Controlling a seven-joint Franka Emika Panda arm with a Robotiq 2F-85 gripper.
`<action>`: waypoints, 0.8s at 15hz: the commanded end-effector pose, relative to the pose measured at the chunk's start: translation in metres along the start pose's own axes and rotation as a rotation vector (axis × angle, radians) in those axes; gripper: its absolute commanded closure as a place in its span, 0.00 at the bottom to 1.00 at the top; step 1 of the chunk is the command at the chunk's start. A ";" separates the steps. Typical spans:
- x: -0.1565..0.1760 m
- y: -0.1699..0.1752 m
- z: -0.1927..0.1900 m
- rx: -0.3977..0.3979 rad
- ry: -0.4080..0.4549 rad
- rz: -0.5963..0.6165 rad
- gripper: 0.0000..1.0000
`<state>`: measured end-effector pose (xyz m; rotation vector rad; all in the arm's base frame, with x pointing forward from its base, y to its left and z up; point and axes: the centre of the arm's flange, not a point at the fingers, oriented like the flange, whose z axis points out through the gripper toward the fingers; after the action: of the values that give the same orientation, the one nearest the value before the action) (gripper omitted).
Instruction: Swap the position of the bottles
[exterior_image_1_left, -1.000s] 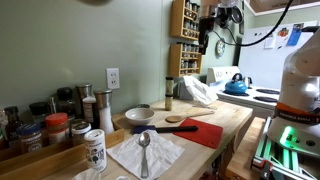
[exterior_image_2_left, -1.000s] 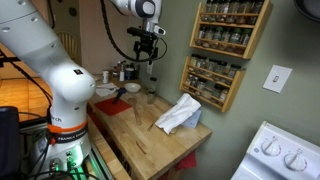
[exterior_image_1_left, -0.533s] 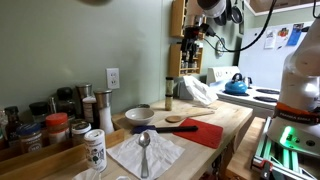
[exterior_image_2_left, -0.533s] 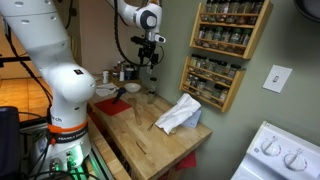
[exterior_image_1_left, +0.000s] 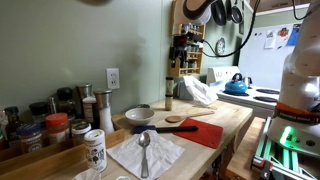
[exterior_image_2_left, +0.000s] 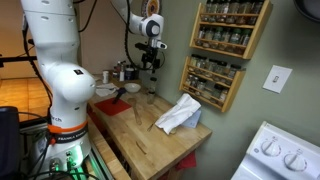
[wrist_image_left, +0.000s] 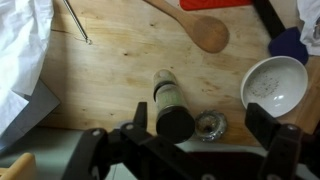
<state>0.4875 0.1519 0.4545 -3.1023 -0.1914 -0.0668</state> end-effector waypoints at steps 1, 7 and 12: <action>0.027 -0.009 0.019 -0.037 -0.008 0.002 0.00; 0.044 -0.011 0.046 -0.053 -0.010 -0.001 0.00; 0.050 -0.009 0.066 -0.064 -0.009 0.004 0.00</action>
<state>0.5316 0.1655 0.4016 -3.1480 -0.2093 -0.0510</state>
